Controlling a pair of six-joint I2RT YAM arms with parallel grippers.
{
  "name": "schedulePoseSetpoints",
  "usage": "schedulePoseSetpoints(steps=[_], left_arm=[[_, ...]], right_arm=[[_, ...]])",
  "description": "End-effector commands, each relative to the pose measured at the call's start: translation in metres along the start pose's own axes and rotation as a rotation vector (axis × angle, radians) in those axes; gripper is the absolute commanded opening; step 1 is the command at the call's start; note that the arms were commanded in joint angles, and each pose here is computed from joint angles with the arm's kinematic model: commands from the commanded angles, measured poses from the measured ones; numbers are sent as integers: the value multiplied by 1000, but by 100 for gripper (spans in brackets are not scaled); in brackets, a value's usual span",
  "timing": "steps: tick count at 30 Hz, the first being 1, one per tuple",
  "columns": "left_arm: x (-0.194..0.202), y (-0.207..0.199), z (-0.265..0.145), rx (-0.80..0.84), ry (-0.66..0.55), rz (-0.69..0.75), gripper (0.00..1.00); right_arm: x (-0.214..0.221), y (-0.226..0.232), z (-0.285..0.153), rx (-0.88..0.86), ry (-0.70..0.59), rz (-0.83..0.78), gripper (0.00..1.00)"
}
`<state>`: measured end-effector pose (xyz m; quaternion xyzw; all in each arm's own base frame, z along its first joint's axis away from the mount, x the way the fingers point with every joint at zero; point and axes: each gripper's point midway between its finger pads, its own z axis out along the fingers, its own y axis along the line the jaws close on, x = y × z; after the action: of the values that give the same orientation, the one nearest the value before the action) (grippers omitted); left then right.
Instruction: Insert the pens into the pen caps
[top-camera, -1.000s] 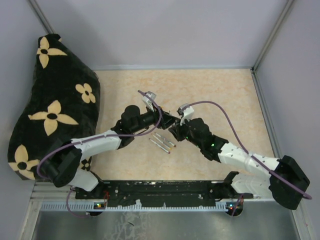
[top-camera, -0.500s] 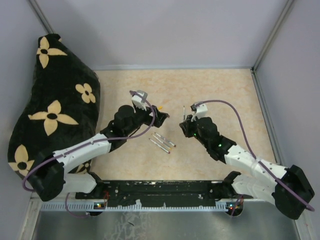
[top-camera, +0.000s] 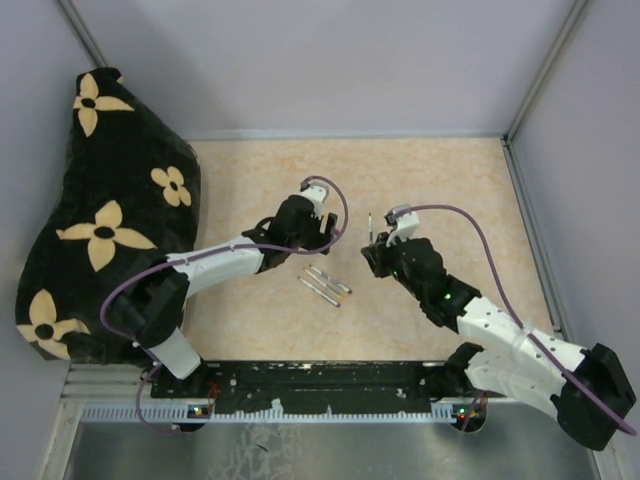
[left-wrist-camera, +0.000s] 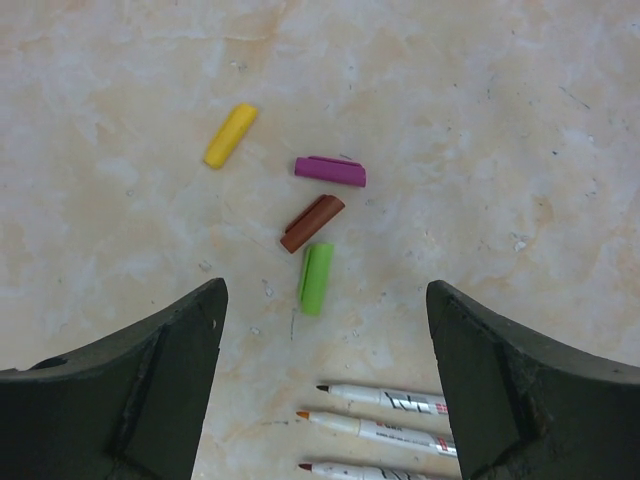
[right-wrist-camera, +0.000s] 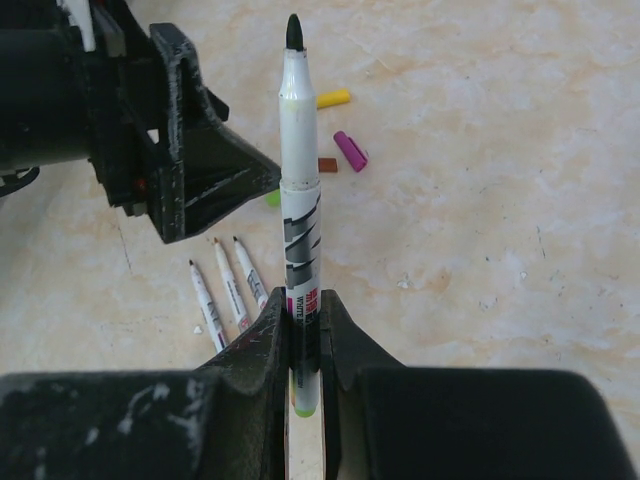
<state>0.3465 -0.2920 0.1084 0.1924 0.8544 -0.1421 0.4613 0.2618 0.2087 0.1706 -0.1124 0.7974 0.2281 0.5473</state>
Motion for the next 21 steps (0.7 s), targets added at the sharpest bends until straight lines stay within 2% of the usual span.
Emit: schedulePoseSetpoints(steps=[1,13,21], left_arm=[[-1,8,13,-50,42,64,84],[24,5,36,-44,142,90,69],[37,3,44,-37,191,95,63]], right_arm=[[-12,2,-4,-20,-50,-12,0],[-20,-7,-14,19,-106,-6,0],[-22,-7,-14,23,-112,-6,0]])
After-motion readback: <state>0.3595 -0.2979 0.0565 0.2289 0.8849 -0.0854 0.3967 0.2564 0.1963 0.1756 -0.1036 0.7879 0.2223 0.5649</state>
